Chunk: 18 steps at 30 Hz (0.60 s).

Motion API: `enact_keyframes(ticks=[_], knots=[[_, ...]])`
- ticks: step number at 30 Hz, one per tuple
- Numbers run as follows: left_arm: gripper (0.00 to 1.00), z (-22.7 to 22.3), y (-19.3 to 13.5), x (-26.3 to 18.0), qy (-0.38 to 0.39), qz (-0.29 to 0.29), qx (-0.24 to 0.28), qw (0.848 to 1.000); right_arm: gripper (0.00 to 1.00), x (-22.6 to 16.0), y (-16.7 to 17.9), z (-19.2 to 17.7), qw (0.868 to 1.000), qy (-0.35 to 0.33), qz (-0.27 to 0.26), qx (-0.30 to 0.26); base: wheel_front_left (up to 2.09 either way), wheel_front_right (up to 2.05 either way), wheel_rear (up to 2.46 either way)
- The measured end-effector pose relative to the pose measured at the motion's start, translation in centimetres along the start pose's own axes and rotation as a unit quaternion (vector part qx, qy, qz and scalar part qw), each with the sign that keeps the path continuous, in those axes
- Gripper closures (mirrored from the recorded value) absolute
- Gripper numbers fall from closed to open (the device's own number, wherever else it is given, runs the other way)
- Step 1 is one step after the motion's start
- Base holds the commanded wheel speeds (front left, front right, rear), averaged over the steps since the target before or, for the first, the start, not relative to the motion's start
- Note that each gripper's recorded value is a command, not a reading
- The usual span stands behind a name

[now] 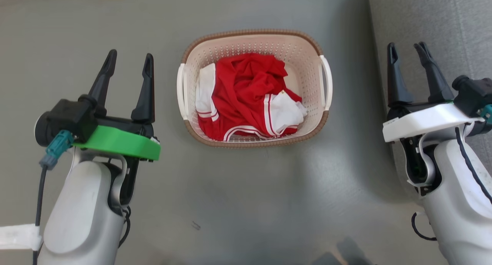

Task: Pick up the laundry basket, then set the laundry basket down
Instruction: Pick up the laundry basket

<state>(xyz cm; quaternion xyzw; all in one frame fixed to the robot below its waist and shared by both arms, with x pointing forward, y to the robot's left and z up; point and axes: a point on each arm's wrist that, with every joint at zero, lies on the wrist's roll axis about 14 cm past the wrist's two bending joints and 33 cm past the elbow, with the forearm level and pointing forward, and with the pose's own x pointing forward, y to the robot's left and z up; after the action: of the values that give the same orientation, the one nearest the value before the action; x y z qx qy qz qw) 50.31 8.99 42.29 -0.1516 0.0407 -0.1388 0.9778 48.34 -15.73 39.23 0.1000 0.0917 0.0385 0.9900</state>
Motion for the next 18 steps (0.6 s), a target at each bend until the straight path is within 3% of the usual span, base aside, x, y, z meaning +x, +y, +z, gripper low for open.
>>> enact_keyframes(ticks=[8,18], knots=[[0.00,-3.9,1.8,1.2,0.045,0.015,-0.017,0.999,0.00,1.9,-1.2,-3.7,0.999,0.043,-0.014,-0.004,0.00,0.00,0.00],[0.00,-8.8,1.8,3.4,0.110,0.003,-0.027,0.994,0.00,4.4,-1.8,-8.3,0.995,0.102,-0.018,-0.009,0.00,0.00,0.00]])
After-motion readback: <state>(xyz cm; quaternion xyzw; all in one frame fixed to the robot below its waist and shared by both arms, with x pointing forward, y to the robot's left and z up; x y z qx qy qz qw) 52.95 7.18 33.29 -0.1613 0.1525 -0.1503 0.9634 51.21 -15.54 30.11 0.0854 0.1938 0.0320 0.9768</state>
